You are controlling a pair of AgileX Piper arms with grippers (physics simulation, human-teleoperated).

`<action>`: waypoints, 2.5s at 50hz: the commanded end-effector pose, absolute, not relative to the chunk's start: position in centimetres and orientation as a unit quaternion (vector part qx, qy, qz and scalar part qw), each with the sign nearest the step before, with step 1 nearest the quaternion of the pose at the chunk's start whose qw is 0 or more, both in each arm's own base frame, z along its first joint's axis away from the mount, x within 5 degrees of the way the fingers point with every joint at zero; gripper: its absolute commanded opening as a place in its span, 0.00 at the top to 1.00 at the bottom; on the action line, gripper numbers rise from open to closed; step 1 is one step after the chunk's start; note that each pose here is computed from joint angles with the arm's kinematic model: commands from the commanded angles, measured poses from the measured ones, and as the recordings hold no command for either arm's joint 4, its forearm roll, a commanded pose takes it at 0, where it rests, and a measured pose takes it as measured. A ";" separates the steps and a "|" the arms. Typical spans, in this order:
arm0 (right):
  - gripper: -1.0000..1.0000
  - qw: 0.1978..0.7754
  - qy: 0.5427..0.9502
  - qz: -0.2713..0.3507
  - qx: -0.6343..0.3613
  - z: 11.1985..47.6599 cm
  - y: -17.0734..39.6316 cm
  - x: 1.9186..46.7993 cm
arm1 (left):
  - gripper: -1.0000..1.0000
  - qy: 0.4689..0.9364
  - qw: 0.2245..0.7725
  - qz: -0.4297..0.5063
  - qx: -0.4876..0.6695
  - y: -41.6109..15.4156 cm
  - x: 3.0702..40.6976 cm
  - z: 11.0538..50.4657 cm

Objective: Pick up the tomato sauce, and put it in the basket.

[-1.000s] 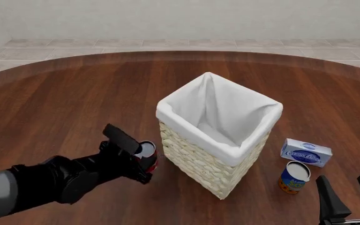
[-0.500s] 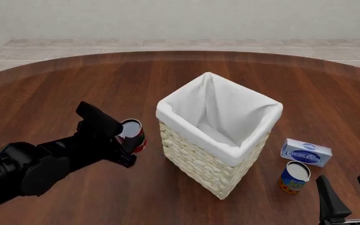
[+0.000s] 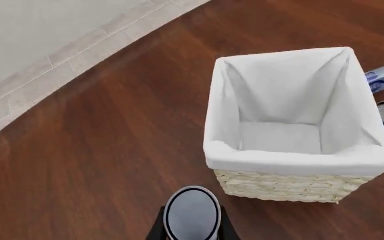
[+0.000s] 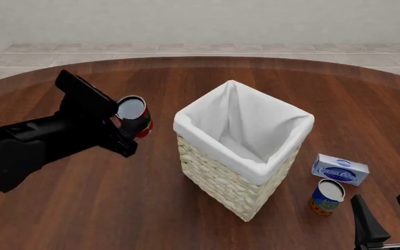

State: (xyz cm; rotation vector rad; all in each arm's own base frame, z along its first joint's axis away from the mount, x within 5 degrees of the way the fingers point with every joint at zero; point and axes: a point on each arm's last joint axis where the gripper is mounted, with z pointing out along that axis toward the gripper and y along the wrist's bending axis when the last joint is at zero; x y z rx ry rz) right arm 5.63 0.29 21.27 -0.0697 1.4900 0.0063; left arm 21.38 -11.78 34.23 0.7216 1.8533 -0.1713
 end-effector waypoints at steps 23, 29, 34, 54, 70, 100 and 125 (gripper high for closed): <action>0.00 0.733 0.679 0.004 -0.030 21.3 0.3 5.7 | 1.00 0.727 0.568 -0.089 0.375 -16.9 23.2 40.2; 0.00 0.733 0.679 0.004 -0.031 21.2 0.3 5.7 | 1.00 0.724 0.564 -0.094 0.386 -18.2 23.8 39.7; 0.00 0.733 0.679 0.005 -0.031 21.2 0.3 5.7 | 1.00 0.723 0.560 -0.105 0.392 -19.6 24.0 39.5; 0.00 0.733 0.679 0.004 -0.030 21.2 0.3 5.7 | 1.00 0.716 0.551 -0.125 0.410 -23.2 25.3 38.8; 0.00 0.733 0.679 0.000 -0.023 21.2 0.2 5.6 | 1.00 0.724 0.530 -0.121 0.424 -26.3 28.0 37.0; 0.00 0.729 0.684 0.005 -0.033 21.1 0.3 5.6 | 1.00 0.739 0.470 -0.095 0.474 -30.4 31.4 32.7; 0.00 0.726 0.686 0.001 -0.038 21.0 0.3 5.6 | 1.00 0.752 0.435 -0.089 0.487 -31.3 31.9 30.0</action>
